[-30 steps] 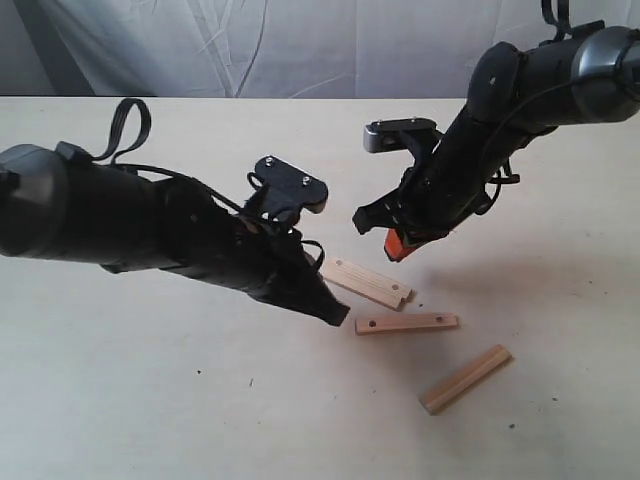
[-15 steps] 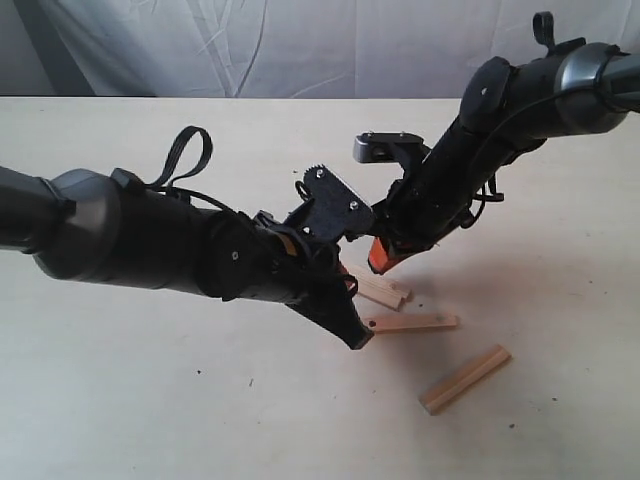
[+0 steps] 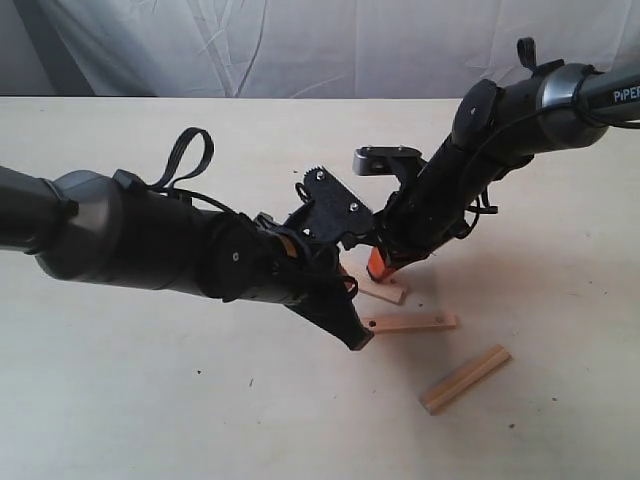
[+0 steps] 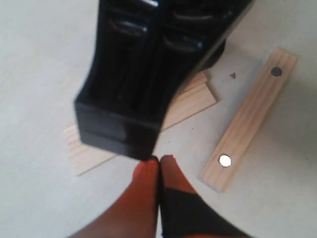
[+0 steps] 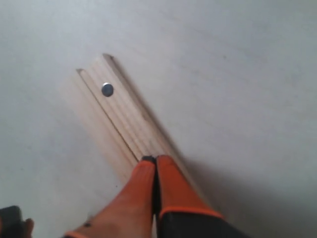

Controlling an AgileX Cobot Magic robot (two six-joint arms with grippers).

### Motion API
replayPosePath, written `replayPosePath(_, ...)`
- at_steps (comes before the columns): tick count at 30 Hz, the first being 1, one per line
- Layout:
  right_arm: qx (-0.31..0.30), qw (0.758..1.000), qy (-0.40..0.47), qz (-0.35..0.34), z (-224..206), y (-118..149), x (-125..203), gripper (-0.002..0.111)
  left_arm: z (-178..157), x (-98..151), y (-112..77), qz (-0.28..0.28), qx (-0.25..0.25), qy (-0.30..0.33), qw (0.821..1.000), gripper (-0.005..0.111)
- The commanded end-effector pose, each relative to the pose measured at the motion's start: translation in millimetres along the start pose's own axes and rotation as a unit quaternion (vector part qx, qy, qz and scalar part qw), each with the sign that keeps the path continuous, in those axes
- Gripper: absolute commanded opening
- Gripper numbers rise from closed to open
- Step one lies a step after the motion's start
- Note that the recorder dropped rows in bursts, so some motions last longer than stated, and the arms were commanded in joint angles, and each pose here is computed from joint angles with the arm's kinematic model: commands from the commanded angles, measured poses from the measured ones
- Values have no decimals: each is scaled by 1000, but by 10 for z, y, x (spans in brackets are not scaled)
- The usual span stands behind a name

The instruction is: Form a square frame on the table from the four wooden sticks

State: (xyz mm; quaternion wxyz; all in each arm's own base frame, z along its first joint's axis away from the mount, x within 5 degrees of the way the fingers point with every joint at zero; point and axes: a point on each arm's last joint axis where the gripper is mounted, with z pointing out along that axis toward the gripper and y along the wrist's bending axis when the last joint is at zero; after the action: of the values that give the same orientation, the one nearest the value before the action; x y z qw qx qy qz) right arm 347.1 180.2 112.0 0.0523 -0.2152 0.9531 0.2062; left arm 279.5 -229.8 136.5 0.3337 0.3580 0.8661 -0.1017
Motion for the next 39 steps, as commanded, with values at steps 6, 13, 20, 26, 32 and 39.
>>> replayPosePath(6, 40, 999, -21, -1, 8, -102, -41, 0, 8, 3, 154, -46, -19, -7, 999, 0)
replayPosePath(13, 60, 997, -46, 23, -110, -237, -79, 0, -19, 100, 553, -182, -45, 6, 982, 0)
replayPosePath(20, 54, 994, -81, 46, -388, -313, -117, 0, -38, -4, 856, -243, 7, 39, 969, 0)
replayPosePath(26, 64, 996, -67, 14, -424, -302, -93, 0, 113, -157, 1079, -280, 55, 55, 957, 0)
replayPosePath(32, 63, 997, -48, 22, -423, -308, -56, 0, 412, -335, 1015, -278, 104, 67, 953, 0)
replayPosePath(39, 70, 997, -31, 29, -410, -324, -11, 0, 671, -291, 947, -309, 158, 98, 933, 0)
